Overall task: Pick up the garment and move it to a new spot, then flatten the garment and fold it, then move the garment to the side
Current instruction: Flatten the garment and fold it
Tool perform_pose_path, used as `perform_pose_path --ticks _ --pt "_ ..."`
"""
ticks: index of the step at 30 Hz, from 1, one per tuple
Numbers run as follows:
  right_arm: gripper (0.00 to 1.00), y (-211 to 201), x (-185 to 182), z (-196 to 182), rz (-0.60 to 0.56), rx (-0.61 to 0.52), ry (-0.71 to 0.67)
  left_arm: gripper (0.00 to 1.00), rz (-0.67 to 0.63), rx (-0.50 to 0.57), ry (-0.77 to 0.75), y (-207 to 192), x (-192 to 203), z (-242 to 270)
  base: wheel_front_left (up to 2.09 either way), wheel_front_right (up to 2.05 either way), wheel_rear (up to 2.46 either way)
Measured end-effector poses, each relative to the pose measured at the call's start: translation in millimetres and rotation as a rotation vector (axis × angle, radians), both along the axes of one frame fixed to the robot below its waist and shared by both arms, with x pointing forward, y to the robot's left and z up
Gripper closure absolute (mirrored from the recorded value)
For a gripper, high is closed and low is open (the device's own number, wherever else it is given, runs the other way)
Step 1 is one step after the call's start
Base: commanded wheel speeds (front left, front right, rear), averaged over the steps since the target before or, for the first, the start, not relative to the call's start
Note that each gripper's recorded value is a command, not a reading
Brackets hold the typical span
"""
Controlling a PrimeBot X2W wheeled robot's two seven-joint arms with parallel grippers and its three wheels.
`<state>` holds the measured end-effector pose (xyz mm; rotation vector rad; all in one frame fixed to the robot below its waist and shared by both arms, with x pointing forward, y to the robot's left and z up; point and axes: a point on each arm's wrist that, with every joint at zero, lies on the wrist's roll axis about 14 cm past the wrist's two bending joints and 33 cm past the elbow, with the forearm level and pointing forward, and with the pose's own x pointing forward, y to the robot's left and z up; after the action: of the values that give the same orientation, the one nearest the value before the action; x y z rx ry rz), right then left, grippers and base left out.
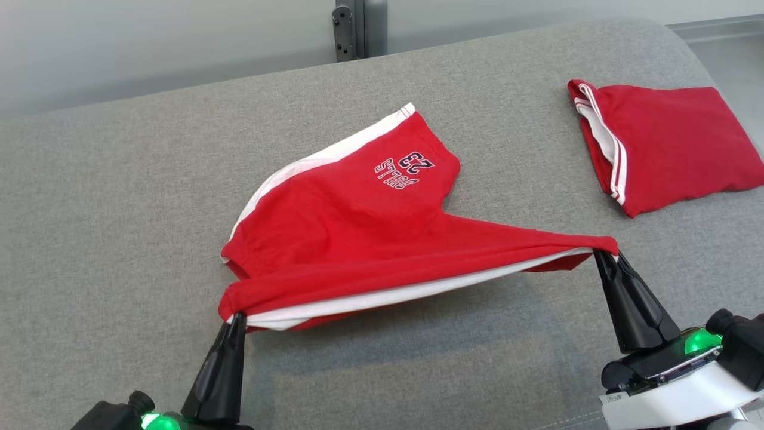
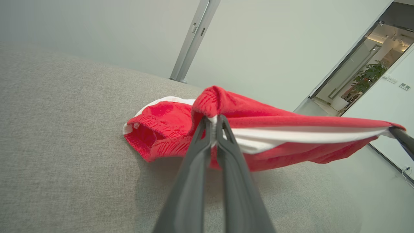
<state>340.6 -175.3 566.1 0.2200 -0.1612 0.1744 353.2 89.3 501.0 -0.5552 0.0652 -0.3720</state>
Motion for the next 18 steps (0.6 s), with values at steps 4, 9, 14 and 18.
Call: perform_pose_path --ticks 4,9,14,18 --pt "1.00 0.0 4.0 -13.6 0.001 -0.009 0.047 1.00 -0.016 -0.004 0.066 -5.4 -4.4 -16.3 0.00 0.00 0.00" --pt "1.00 6.6 26.4 -30.1 0.038 0.001 0.092 1.00 0.038 -0.051 0.157 -5.6 7.7 -38.0 0.00 0.00 0.00" --pt "1.00 10.5 64.5 -37.6 0.082 -0.037 0.105 1.00 0.073 -0.085 0.204 -8.1 38.1 -47.4 0.00 0.00 0.00" --pt "1.00 20.6 101.1 -44.9 0.133 -0.077 0.129 1.00 0.106 -0.087 0.250 -4.9 66.4 -57.1 0.00 0.00 0.00"
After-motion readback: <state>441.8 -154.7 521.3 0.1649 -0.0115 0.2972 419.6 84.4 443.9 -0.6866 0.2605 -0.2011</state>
